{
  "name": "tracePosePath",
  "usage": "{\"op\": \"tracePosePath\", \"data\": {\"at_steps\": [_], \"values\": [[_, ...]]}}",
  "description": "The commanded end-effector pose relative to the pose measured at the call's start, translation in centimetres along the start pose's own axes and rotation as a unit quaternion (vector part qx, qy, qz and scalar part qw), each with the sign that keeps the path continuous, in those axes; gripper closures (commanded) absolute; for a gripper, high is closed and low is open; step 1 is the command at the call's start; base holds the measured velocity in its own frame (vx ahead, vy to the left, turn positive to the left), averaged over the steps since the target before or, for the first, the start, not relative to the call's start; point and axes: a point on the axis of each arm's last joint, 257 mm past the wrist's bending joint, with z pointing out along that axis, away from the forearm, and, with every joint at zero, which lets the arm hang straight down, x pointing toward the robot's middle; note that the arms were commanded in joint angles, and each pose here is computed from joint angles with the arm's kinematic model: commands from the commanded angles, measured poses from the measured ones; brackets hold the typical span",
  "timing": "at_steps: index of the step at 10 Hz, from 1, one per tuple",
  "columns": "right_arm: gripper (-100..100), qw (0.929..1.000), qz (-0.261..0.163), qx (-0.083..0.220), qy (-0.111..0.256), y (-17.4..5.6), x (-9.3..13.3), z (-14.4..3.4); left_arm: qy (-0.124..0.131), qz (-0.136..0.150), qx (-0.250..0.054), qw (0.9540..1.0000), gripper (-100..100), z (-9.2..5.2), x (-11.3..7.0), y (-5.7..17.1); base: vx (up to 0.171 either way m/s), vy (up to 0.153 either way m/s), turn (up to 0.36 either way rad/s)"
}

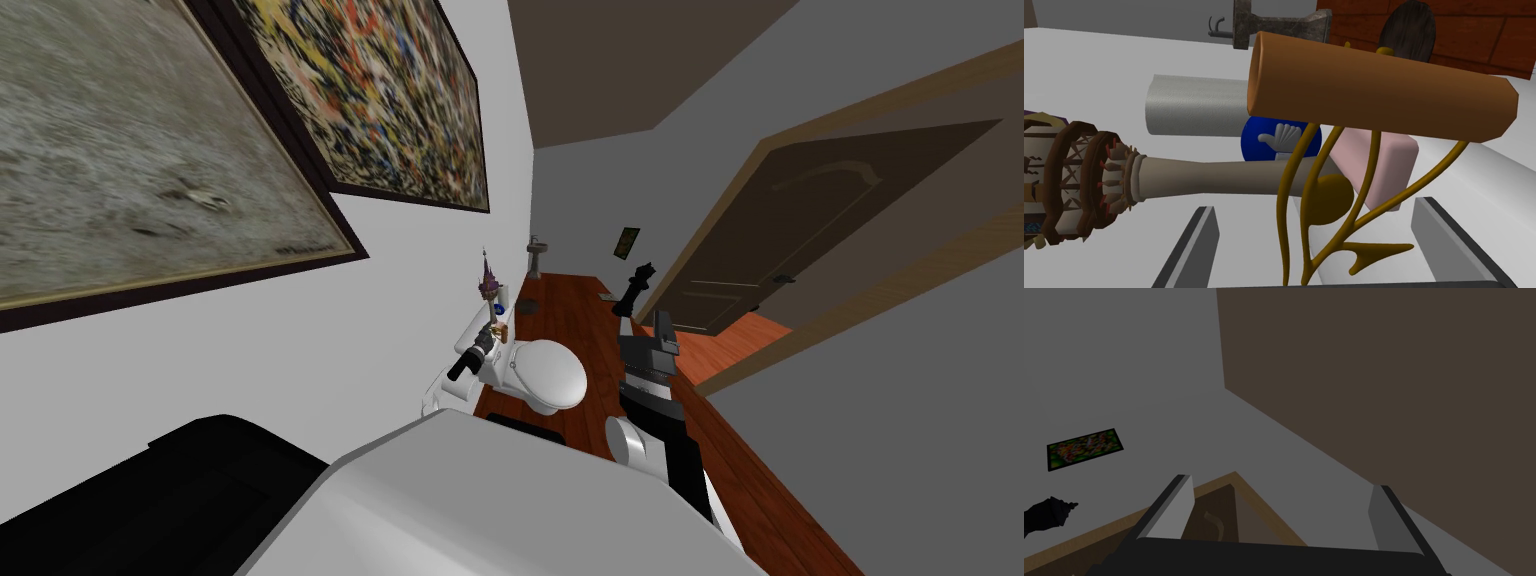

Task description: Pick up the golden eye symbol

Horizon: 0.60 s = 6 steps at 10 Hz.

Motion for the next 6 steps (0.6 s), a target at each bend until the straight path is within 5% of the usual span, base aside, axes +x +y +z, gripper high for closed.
{"op": "tracePosePath", "data": {"at_steps": [1, 5, 6], "values": [[0, 1.0000, 0.000, 0.000, 0.000, 0.00, 0.00, 0.00, 0.000, 0.000, 0.000, 1.0000, 100, 0.00, 0.00, 0.00, 0.000, 0.000, 0.000], [0, 1.0000, 0.000, 0.000, 0.000, 0.00, 0.00, 0.00, 0.000, 0.000, 0.000, 1.0000, 100, 0.00, 0.00, 0.00, 0.000, 0.000, 0.000], [0, 1.0000, 0.000, 0.000, 0.000, 0.00, 0.00, 0.00, 0.000, 0.000, 0.000, 1.0000, 0, 0.00, 0.00, 0.00, 0.000, 0.000, 0.000]]}}
